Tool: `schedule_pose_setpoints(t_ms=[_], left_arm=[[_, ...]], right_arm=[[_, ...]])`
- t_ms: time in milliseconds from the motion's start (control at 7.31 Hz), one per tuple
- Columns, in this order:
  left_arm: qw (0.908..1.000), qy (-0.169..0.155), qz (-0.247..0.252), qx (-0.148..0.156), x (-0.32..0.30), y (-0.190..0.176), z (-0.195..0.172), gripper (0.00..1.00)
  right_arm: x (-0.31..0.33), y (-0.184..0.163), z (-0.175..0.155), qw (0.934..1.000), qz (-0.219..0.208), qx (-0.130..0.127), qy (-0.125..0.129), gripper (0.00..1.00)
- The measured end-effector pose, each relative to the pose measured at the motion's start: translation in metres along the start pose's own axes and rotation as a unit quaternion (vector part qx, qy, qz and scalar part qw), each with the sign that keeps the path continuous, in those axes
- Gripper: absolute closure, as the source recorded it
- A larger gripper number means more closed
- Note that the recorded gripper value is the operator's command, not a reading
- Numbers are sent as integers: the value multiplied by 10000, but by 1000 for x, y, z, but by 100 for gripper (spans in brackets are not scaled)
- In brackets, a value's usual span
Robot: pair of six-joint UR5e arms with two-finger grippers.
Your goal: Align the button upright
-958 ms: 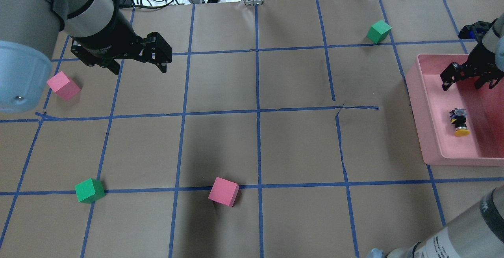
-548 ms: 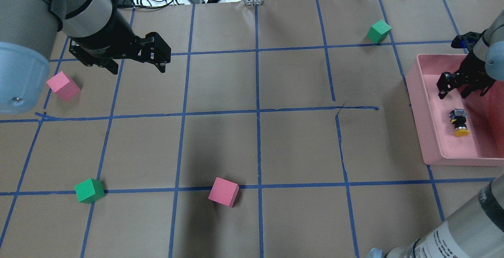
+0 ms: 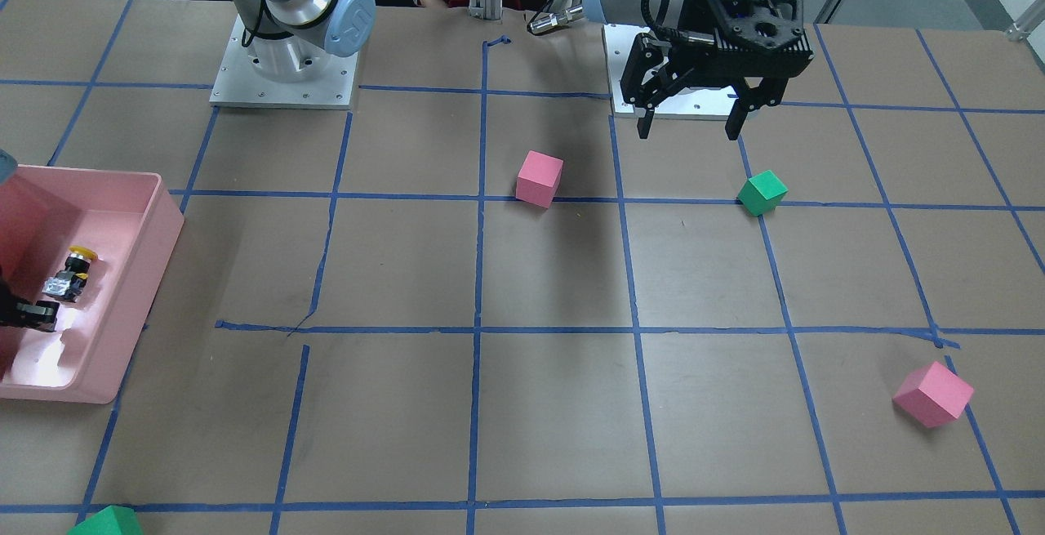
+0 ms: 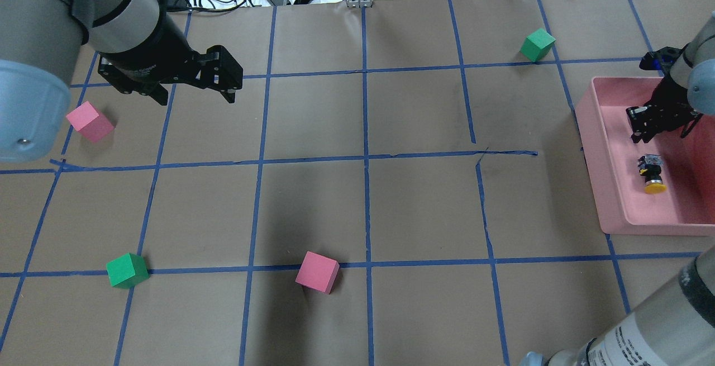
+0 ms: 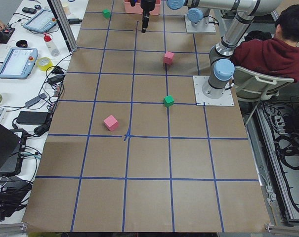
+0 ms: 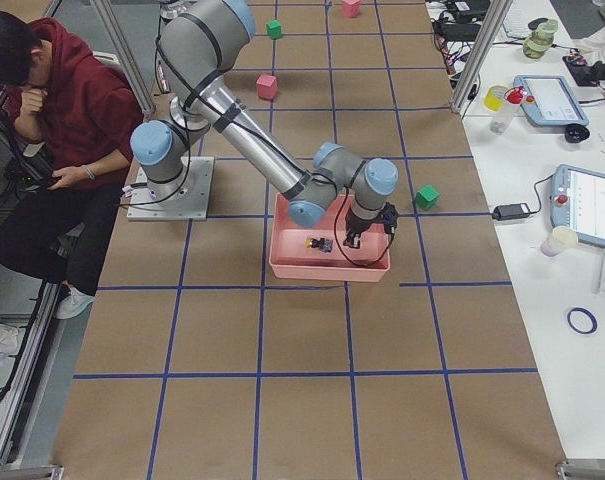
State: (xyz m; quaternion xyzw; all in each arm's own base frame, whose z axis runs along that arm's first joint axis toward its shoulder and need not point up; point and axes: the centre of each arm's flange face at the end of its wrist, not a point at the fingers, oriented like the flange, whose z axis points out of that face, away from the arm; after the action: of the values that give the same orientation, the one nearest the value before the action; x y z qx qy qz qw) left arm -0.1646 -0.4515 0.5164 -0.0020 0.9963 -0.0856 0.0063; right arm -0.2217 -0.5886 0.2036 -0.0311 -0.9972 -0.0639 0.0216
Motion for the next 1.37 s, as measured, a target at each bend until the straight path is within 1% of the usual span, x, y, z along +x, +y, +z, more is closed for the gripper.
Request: schedule_pose_setpoints(t_ms=[274,548,821,958,1095,1232,1369], left_arm=[[10000,24,8,-14,1,0,1,0],[10000,23,4,-15,1,-1,3,0],[10000,20,8,-20,1,0,5,0],[10000,24,12,-17,2,1,5,0],[10000,26,16,-16,2,1,5,0],[10000,29,19,-16,2,1,5,0],[10000,33,23,-15,2,0,6,0]], right_arm=[[1,4,-29,9997,148,179,66,100],[-8,15,-68,9994,136,296,111,100],[-39,21,-123,9991,-89,374,165,100],[-55,20,-143,9989,-224,377,187,100],[-63,20,-149,9986,-336,342,204,95],[-65,19,-149,9983,-438,315,218,2],[-66,18,-150,9979,-513,332,221,0]])
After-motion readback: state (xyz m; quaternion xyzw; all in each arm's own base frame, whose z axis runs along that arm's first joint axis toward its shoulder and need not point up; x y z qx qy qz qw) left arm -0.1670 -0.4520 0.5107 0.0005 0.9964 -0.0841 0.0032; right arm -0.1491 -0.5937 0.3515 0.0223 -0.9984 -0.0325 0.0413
